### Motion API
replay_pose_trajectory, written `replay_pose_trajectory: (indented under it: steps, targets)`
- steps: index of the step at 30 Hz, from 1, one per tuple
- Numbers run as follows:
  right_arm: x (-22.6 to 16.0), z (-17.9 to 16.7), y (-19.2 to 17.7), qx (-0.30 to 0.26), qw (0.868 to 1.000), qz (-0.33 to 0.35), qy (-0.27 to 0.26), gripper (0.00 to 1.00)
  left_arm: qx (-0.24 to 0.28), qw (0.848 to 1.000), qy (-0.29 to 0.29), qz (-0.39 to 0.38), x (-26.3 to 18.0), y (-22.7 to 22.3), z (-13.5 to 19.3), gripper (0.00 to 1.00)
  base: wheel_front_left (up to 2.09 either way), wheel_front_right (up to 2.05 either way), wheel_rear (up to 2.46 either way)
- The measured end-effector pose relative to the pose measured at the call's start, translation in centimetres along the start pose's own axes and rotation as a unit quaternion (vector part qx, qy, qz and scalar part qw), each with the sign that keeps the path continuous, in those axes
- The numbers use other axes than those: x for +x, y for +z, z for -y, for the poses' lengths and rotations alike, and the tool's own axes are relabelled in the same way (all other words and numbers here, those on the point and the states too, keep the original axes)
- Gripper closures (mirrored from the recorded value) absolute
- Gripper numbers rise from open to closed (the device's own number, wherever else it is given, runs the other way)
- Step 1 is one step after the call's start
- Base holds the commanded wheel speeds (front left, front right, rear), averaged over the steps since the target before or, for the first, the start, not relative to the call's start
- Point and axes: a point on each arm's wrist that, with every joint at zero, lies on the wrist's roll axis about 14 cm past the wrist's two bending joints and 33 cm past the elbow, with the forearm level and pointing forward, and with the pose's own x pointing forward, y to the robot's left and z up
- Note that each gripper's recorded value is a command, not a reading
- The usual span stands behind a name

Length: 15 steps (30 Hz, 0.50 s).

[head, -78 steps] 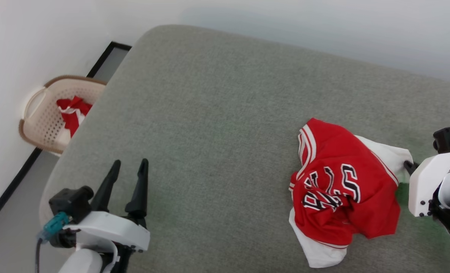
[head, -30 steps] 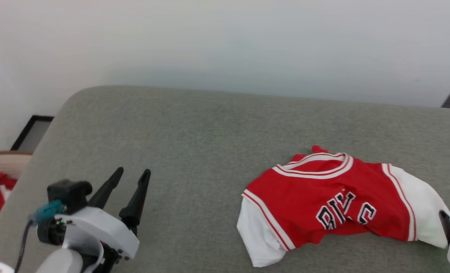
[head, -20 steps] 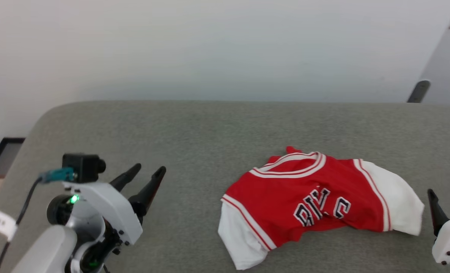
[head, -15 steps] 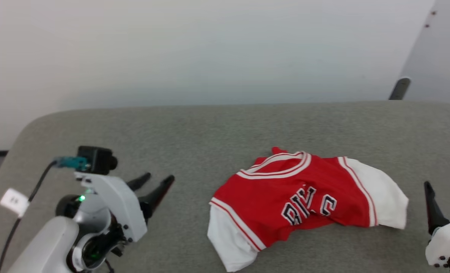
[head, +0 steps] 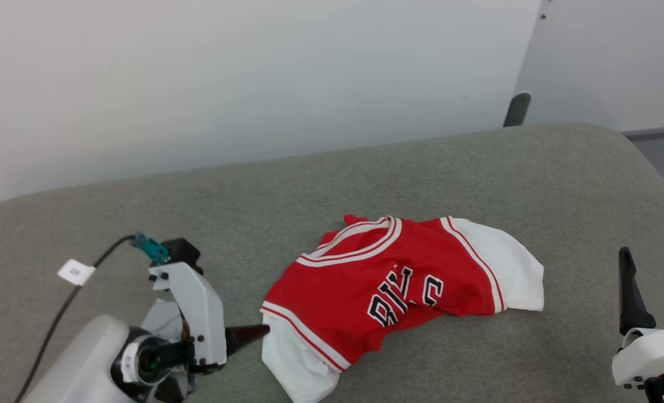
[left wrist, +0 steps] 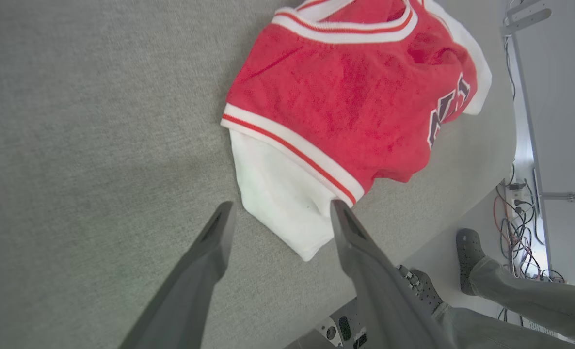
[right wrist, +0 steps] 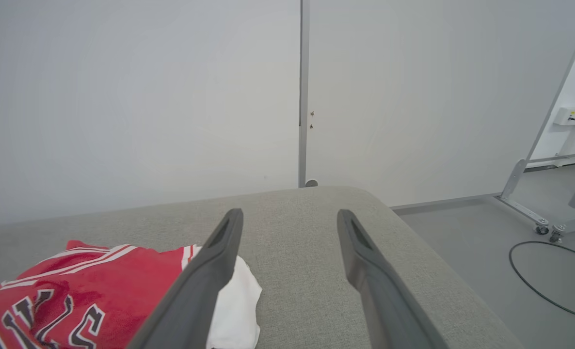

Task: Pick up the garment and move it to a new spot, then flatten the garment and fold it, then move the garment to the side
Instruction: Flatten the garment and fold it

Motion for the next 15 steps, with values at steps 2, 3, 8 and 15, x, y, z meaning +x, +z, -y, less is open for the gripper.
replay_pose_trajectory:
  steps: [2, 3, 8, 15]
  targets:
    - [-0.1, 0.4, -0.1, 0.0, 1.0, -0.001, -0.007, 0.0, -0.008, 1.0, 0.0, -0.027, 0.8, -0.9, 0.0, 0.0, 0.0, 0.0, 0.0]
    - [-0.1, 0.6, -0.3, 0.0, 1.0, -0.004, -0.01, 0.0, -0.016, 0.999, 0.001, -0.038, 1.2, -1.2, -0.1, 0.0, 0.0, 0.0, 0.0]
    - [0.5, 0.9, -0.7, 0.001, 1.0, -0.008, -0.017, 0.0, -0.057, 0.994, -0.004, -0.089, 2.8, -2.8, -0.3, 0.0, 0.0, 0.0, 0.0]
    - [1.2, 1.0, -1.5, 0.004, 1.0, -0.018, -0.021, 0.0, -0.096, 0.989, -0.002, -0.112, 4.4, -3.3, -1.0, 0.0, 0.0, 0.0, 0.0]
